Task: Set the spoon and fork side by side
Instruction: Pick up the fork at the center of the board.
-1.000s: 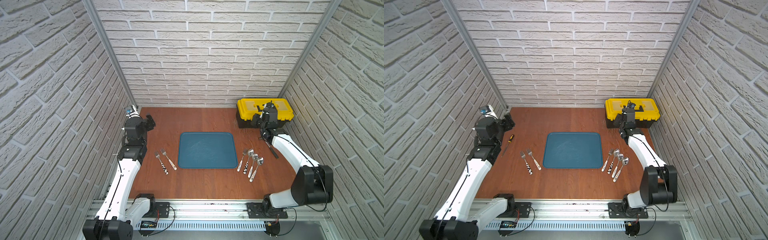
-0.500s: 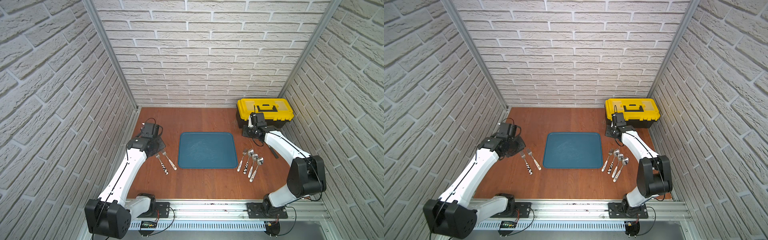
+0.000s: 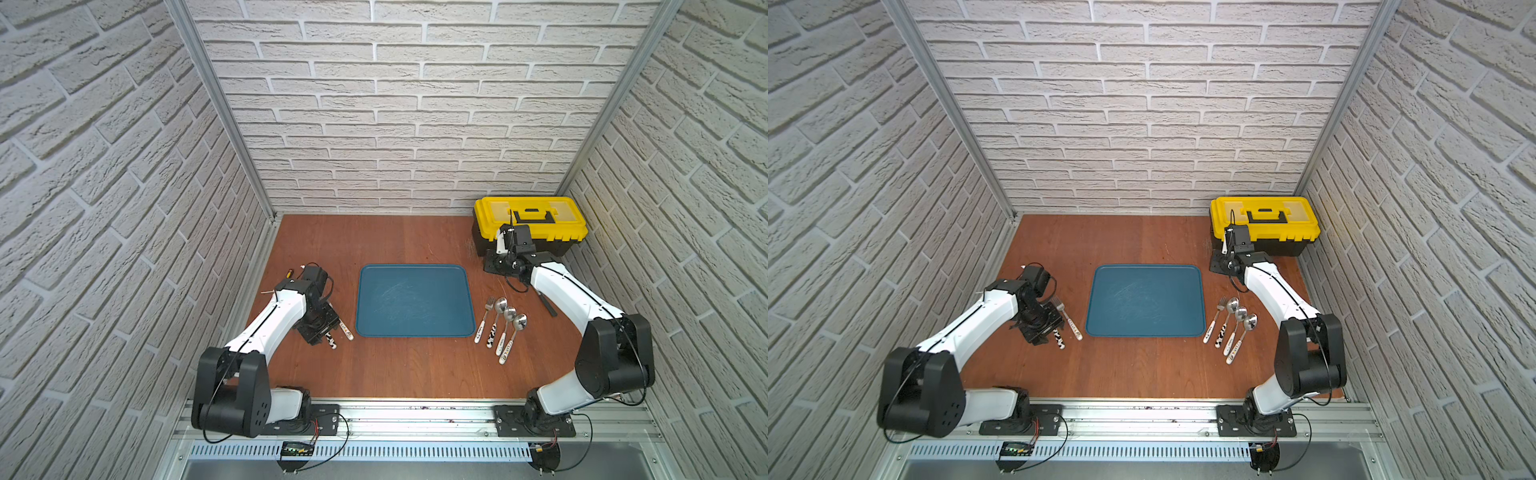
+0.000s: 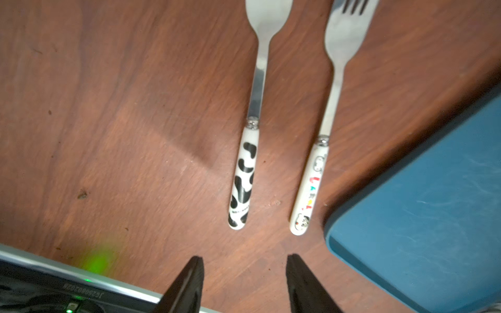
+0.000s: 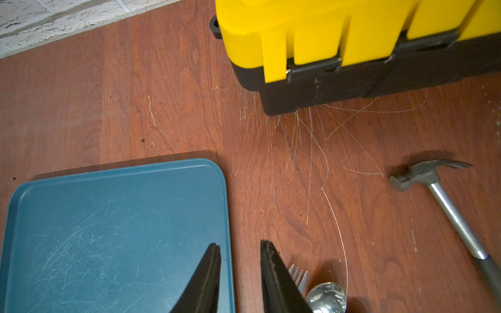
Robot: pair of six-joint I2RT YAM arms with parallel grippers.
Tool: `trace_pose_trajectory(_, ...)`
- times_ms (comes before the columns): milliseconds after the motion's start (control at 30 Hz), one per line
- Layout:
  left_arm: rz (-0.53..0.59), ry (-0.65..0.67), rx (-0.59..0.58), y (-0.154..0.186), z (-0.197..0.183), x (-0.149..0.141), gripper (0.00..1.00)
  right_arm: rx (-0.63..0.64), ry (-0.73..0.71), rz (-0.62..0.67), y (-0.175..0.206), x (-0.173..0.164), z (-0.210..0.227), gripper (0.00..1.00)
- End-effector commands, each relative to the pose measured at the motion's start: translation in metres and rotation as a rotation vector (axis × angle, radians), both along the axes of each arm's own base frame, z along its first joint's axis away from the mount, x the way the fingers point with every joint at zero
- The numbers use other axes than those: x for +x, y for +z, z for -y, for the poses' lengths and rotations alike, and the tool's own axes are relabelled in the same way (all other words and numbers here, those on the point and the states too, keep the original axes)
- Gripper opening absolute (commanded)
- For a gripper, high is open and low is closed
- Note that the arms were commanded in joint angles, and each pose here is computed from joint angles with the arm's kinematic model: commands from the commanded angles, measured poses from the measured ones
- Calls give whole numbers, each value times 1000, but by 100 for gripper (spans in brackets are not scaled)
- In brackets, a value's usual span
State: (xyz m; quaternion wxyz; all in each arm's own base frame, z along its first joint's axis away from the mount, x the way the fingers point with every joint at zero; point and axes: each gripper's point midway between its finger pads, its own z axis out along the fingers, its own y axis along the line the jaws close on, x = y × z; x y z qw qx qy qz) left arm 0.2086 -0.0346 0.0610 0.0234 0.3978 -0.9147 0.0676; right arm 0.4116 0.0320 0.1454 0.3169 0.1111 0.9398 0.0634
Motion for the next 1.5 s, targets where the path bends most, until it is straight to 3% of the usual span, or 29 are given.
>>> trace_pose_trajectory(0, -21, -75, 3, -1, -5, 6, 53, 20, 2, 58, 16, 1, -4, 31)
trace_pose_trajectory(300, -63, -166, -34, -19, -2, 11, 50, 16, -3, 57, 17, -1, -3, 31)
trace_pose_trajectory(1200, -130, -124, 6, -62, -3, -6, 44, 15, -10, 42, 11, 0, -2, 28)
trace_pose_trajectory(1467, -132, -128, 57, -61, -11, -13, 35, 16, -17, 45, 12, 0, -1, 28)
